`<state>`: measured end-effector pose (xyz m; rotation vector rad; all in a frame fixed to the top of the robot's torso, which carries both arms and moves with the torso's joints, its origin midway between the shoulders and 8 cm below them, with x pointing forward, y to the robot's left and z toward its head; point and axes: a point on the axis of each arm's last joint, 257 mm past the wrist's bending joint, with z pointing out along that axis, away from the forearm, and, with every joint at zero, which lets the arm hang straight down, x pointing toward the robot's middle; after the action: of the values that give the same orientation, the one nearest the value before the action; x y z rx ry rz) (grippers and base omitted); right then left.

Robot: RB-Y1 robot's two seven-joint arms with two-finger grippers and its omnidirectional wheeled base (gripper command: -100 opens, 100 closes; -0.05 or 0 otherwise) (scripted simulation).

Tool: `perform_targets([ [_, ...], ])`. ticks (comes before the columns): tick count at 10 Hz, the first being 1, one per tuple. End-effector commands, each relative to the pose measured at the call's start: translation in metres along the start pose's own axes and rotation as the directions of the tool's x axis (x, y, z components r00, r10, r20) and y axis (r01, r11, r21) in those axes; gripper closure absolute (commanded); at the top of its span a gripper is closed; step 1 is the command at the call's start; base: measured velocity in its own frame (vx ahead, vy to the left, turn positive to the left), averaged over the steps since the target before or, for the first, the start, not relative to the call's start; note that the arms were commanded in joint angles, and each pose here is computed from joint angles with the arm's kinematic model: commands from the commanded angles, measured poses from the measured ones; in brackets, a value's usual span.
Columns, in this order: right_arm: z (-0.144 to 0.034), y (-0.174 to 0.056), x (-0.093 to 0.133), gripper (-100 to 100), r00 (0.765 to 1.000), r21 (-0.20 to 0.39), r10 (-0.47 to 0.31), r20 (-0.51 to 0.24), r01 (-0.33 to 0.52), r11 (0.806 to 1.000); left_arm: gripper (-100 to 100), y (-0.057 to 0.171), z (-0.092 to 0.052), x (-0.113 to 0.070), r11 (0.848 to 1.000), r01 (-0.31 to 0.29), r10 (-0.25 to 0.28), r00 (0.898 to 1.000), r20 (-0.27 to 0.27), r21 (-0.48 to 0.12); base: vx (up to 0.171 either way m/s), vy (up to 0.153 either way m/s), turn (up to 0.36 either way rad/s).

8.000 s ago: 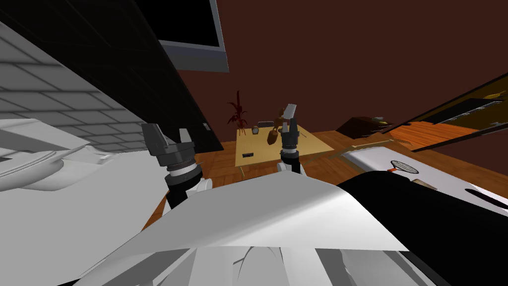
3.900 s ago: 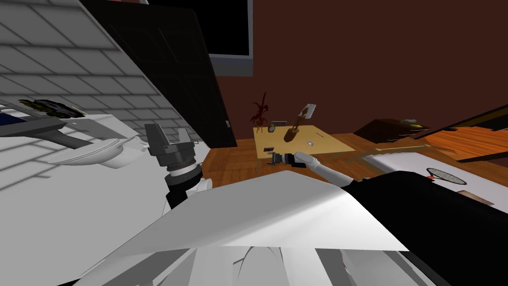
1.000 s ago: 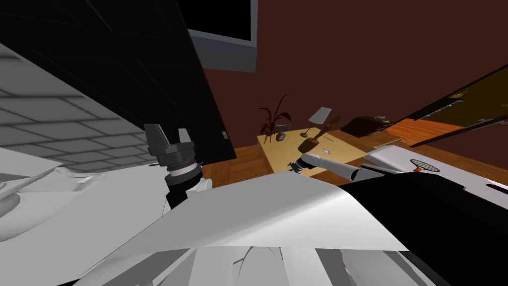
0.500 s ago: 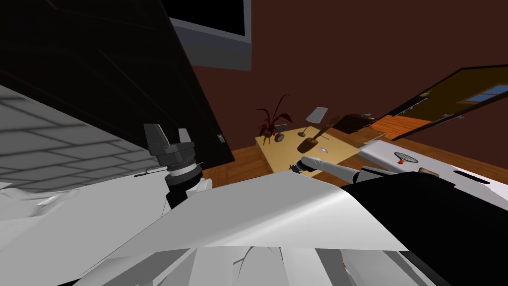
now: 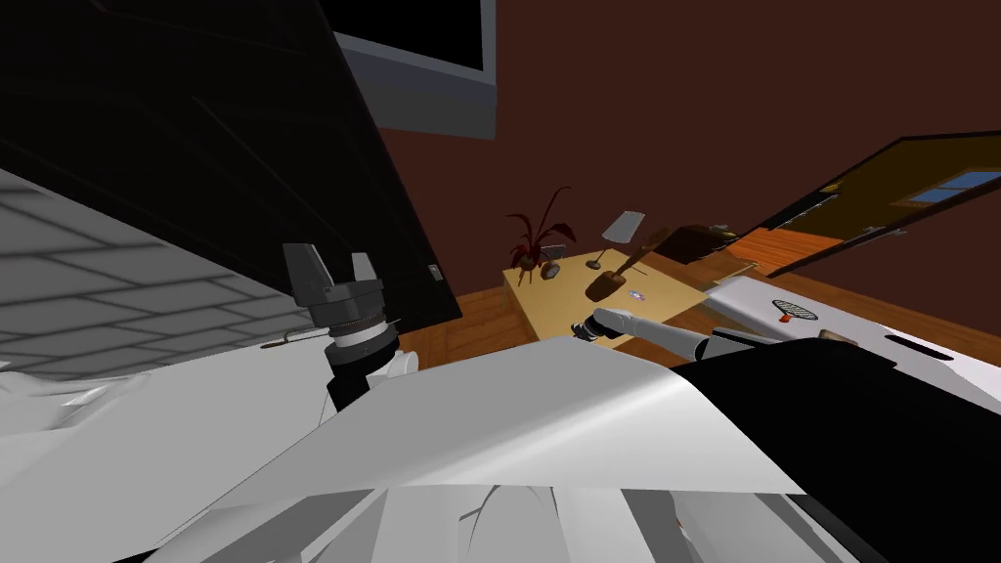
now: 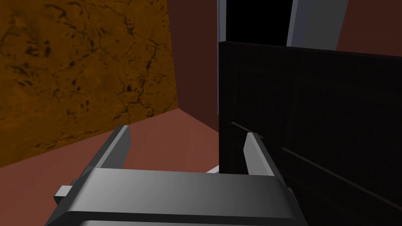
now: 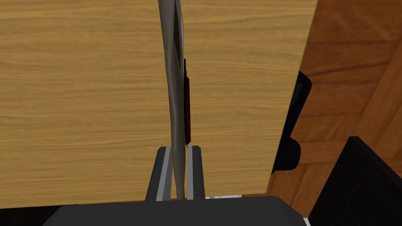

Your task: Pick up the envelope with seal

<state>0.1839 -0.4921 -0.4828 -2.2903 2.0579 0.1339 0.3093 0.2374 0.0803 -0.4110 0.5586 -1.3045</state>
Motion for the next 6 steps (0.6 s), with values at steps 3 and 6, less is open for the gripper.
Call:
perform_targets([
  [3, -0.013, -0.017, 0.005, 100, 0.999, 0.008, 0.051, 0.003, -0.051, 0.999, 0, 0.000, 0.000, 0.000, 1.000, 0.000, 0.000, 1.000, 0.000, 0.000, -0.138, -0.035, 0.217],
  [6, -0.016, -0.022, 0.005, 0, 0.998, 0.011, 0.059, 0.003, -0.059, 0.998, 0, 0.000, 0.000, 0.000, 1.000, 0.000, 0.000, 1.000, 0.000, 0.000, -0.078, -0.016, 0.049],
])
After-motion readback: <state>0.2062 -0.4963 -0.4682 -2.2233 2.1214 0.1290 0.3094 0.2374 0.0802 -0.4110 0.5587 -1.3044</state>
